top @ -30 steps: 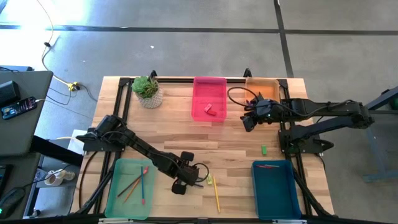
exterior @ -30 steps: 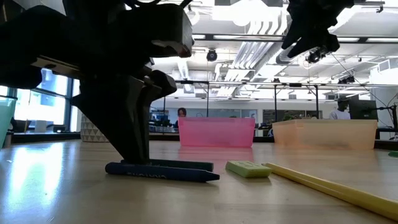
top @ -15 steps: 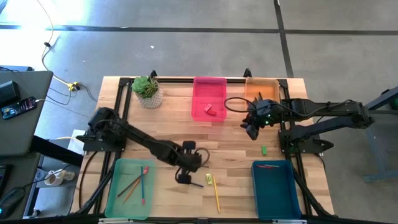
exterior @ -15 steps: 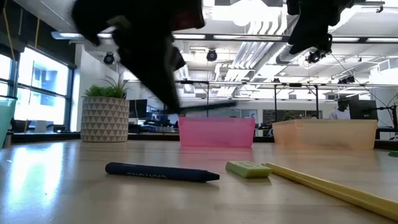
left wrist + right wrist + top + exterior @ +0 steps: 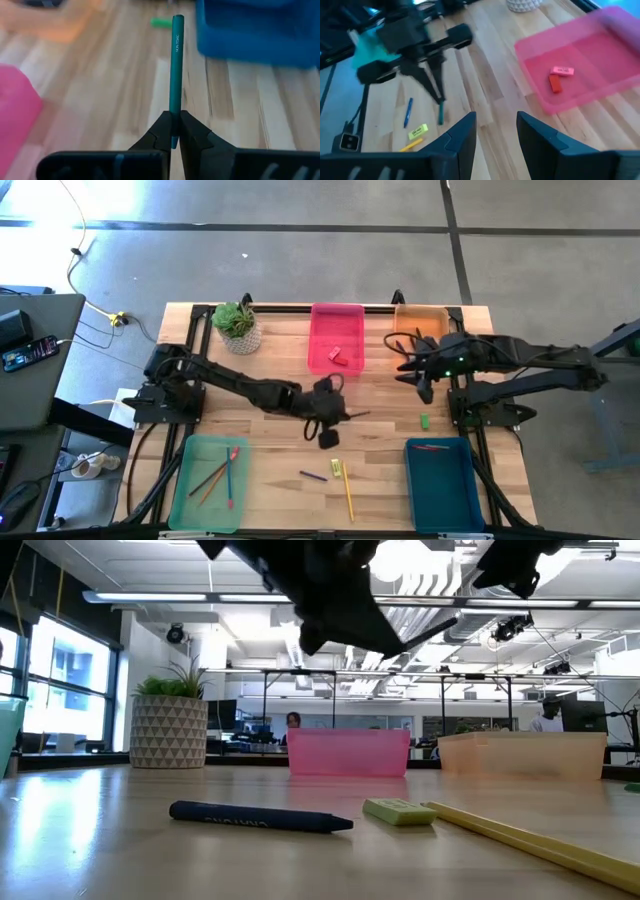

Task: Sort crayons/erasers/pens/pencils in bins
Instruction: Put the green crayon into the blue bin

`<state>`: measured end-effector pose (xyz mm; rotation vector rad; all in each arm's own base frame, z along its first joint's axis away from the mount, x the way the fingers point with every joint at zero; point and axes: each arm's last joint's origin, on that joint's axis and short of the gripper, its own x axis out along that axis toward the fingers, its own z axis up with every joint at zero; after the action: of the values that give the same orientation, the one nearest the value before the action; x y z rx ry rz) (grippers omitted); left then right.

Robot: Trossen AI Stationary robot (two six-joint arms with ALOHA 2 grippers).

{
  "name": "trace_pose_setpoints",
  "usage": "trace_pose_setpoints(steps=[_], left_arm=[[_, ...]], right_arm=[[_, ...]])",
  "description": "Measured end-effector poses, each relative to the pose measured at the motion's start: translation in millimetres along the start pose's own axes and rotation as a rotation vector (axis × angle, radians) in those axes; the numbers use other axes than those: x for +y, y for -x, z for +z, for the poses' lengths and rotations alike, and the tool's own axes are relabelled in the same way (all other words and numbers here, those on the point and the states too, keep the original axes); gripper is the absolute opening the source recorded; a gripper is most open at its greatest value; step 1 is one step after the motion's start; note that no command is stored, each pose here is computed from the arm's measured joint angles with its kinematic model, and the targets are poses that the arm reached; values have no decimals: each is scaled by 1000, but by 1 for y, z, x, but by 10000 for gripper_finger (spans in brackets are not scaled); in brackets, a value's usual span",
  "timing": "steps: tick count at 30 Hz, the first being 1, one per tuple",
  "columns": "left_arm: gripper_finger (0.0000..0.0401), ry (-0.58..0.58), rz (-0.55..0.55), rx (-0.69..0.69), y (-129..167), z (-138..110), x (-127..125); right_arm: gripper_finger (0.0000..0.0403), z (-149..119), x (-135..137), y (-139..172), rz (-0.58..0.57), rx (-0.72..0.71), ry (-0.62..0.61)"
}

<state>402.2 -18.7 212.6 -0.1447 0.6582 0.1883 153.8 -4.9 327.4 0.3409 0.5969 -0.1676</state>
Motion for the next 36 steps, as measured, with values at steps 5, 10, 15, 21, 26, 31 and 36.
trace_pose_setpoints(steps=[5,10,15,21,26,31,36], left_arm=[[3,49,9,-111,-3,15,18],[3,91,14,-250,-2,31,33],[3,119,15,-367,0,43,43],[3,124,16,-496,5,56,51],[3,133,20,-578,9,64,57],[3,141,24,-619,11,68,61],[3,141,32,-637,11,69,65]], right_arm=[[133,0,1,6,44,-16,89],[133,4,3,6,71,-63,165],[133,11,5,6,85,-135,253],[133,17,7,6,86,-195,326],[133,23,7,5,2,-266,333],[133,29,8,7,-17,-330,356],[133,33,9,6,-16,-376,348]])
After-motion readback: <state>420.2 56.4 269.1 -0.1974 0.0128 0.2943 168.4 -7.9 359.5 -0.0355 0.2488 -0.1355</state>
